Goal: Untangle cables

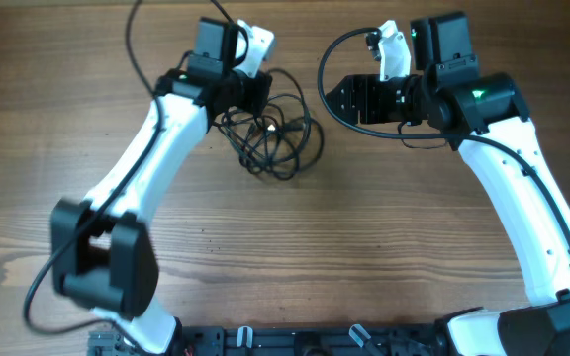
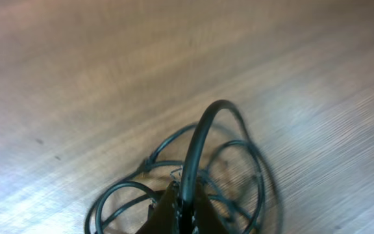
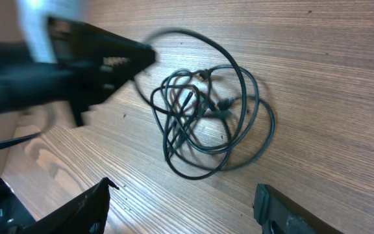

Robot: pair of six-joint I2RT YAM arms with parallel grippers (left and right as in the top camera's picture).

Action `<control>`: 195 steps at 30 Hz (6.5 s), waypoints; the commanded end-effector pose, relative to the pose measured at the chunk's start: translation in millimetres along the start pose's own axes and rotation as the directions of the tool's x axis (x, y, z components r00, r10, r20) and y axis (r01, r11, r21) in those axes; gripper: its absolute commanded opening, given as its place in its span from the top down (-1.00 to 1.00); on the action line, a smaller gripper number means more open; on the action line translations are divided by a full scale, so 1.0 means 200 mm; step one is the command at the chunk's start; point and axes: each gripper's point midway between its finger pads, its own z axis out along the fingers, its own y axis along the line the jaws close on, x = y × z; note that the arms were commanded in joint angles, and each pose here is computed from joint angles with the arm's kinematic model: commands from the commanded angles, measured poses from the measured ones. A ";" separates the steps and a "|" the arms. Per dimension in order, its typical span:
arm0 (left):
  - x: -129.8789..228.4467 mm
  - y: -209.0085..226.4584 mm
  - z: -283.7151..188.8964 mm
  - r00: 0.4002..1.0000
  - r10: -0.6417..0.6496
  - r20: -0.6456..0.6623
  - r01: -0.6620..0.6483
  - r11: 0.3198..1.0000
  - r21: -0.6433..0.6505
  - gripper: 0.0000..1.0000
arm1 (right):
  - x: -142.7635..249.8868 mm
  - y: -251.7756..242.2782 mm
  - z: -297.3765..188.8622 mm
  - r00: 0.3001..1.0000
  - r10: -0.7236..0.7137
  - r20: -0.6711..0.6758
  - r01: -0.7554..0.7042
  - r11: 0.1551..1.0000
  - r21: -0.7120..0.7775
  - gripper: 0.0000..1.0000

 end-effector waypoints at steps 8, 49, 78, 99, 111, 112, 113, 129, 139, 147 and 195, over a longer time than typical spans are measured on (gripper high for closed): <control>-0.50 -0.12 -0.75 0.886 -0.159 0.435 0.154 0.987 0.045 0.92 | -0.02 0.01 0.02 1.000 0.001 0.003 -0.001 1.000 0.000 -0.47; -0.64 -0.28 -2.01 0.359 -0.574 0.736 0.334 0.815 0.473 0.92 | -0.14 0.38 0.40 0.923 -0.354 0.149 0.383 0.881 -0.278 -0.57; -0.59 0.03 -1.88 0.177 -0.636 0.751 0.618 0.666 0.418 0.92 | 0.04 0.48 0.57 0.914 -0.401 0.059 0.386 0.819 -0.424 0.41; -0.17 0.38 -1.12 0.489 -0.617 0.617 0.844 0.513 -0.157 0.92 | -0.27 0.40 -0.08 0.906 -0.286 0.312 0.285 0.957 0.051 0.92; -0.13 0.38 -1.10 0.504 -0.625 0.596 0.843 0.506 -0.183 0.92 | -0.26 0.36 -0.47 0.950 -0.088 0.299 0.032 0.982 0.185 0.92; -0.12 0.38 -1.10 0.505 -0.625 0.595 0.843 0.506 -0.184 0.92 | -0.26 0.37 -0.50 0.950 -0.066 0.304 0.011 0.984 0.177 0.91; -0.12 0.38 -1.10 0.506 -0.626 0.594 0.843 0.505 -0.186 0.92 | -0.25 0.40 -0.54 0.951 -0.041 0.307 -0.008 0.988 0.157 0.91; -0.19 0.13 -0.95 0.748 -0.548 0.375 0.615 0.784 -0.080 0.92 | -0.29 0.43 -0.36 0.981 -0.079 0.176 0.055 0.989 0.135 0.91; -0.13 0.15 -0.78 0.766 -0.576 0.286 0.623 0.774 -0.113 -0.83 | -0.76 0.48 -1.03 0.778 -0.171 0.604 0.074 0.981 0.182 0.91; -0.04 0.18 -0.61 0.775 -0.599 0.202 0.630 0.759 -0.163 -1.00 | -0.92 0.40 -1.22 0.662 -0.278 0.696 0.086 0.951 0.297 0.92; 0.07 0.21 -0.51 0.788 -0.604 0.116 0.613 0.756 -0.228 -0.99 | -0.67 -1.92 -1.02 0.750 0.242 0.616 -0.614 0.600 0.512 0.91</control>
